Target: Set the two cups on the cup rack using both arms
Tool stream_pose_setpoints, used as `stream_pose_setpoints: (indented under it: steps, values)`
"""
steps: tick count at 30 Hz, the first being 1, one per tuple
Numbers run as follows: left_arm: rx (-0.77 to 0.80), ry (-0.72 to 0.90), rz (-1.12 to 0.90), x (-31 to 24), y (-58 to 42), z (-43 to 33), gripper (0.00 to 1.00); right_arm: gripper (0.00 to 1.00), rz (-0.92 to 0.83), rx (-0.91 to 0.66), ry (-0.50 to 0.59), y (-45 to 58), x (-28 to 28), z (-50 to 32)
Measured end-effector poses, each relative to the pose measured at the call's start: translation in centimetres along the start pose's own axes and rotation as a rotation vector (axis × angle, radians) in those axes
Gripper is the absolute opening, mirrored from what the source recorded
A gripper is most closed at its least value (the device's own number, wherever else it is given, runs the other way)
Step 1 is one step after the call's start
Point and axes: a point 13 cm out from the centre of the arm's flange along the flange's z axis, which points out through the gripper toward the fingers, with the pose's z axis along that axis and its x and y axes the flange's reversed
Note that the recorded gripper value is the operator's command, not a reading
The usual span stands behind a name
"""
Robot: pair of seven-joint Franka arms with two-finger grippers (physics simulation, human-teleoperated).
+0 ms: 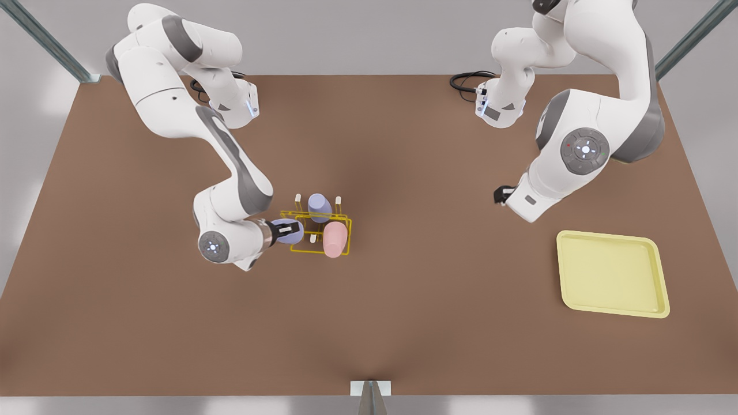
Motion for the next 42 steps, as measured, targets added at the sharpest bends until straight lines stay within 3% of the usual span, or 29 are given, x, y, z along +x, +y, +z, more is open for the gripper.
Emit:
stream_pose_setpoints:
  steps: [20,42]
  values:
    - [0.024,0.052,0.212,1.5,-0.1,-0.1,1.00,1.00,0.134,0.000,0.002,0.4,0.7,1.4]
    - [0.031,0.125,0.247,2.4,3.8,0.3,1.00,1.00,0.193,0.023,0.016,0.6,2.7,2.1]
